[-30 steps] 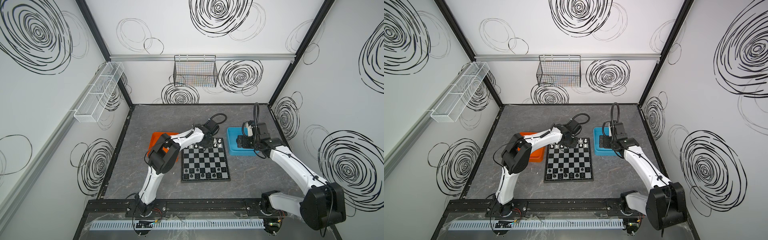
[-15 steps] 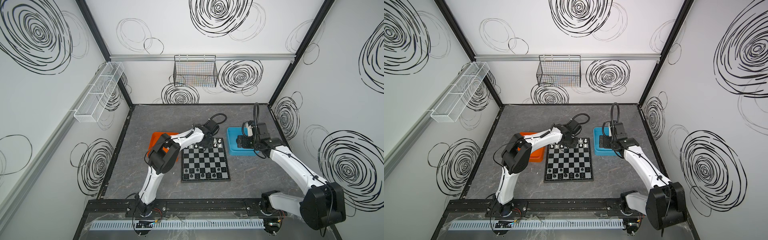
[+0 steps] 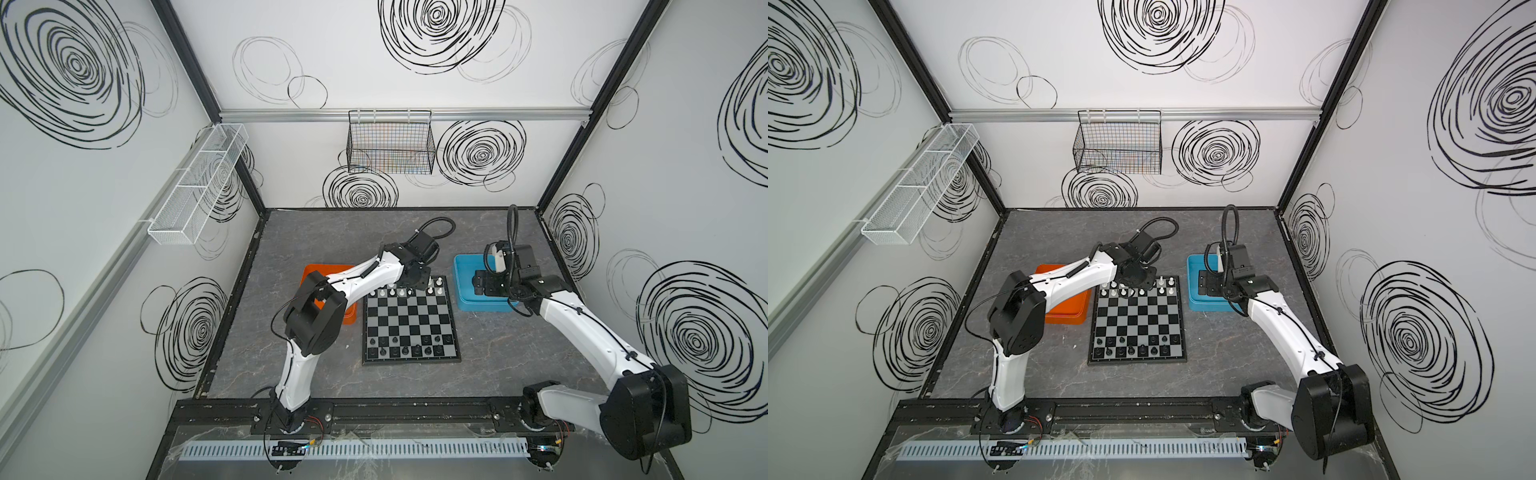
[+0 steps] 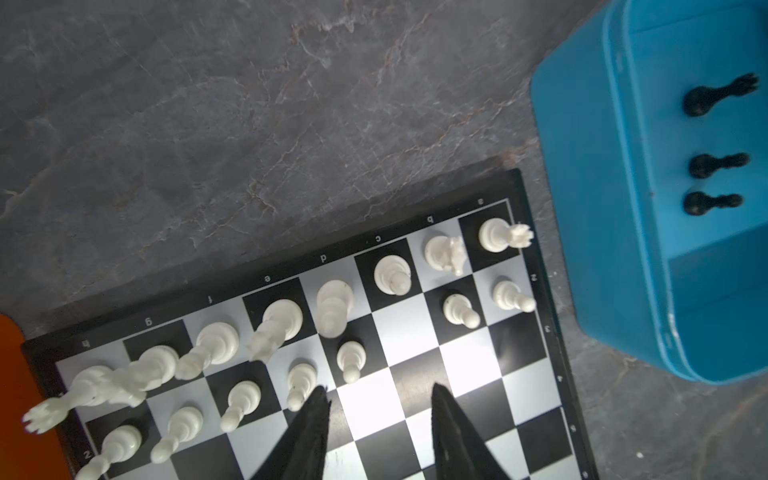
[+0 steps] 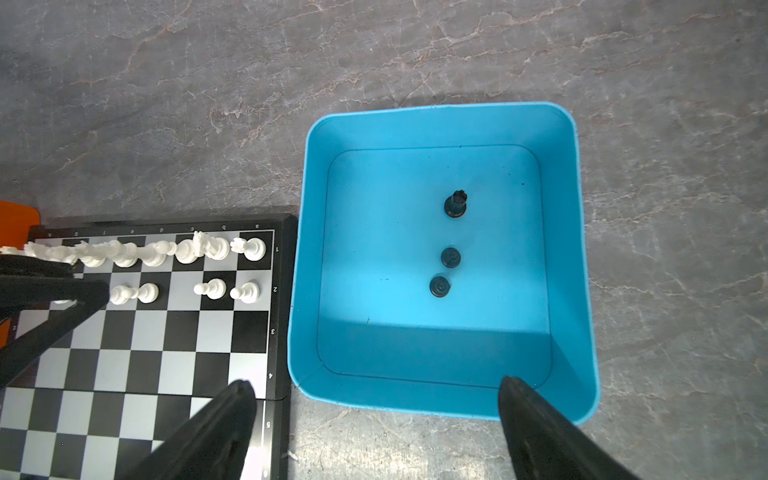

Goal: Set up the chess pieces on the board
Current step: 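Open the left gripper and withdraw it over the orange tray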

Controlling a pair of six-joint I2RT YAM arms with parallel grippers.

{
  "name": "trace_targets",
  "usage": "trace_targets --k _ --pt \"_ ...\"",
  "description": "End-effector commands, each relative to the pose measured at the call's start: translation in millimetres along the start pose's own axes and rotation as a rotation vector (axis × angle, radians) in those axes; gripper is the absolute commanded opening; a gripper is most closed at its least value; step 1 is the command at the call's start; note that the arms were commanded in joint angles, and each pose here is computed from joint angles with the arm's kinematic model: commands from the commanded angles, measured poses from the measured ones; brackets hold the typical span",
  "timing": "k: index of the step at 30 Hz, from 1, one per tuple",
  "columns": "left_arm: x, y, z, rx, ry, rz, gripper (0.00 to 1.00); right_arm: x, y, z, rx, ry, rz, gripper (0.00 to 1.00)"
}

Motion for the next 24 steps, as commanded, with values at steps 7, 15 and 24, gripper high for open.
trace_targets --k 7,15,24 --pt "15 18 61 0.001 -0.109 0.020 0.54 24 -2 27 -0.026 -0.081 0.011 0.96" --pt "57 111 108 0.105 -0.229 0.082 0.93 34 -20 19 -0.066 -0.036 0.005 0.96" --pt "68 221 110 0.177 -0.295 0.220 0.96 42 -19 -11 -0.029 0.064 -0.025 1.00"
Point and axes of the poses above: each gripper's point midway between its finger pads, its own z axis back along the fingers, its own y axis along the line the jaws close on, x = y × z, the point moved 4 cm from there along z, back along the fingers, and after that the axes turned 1 degree about z, right-handed, at the moved point
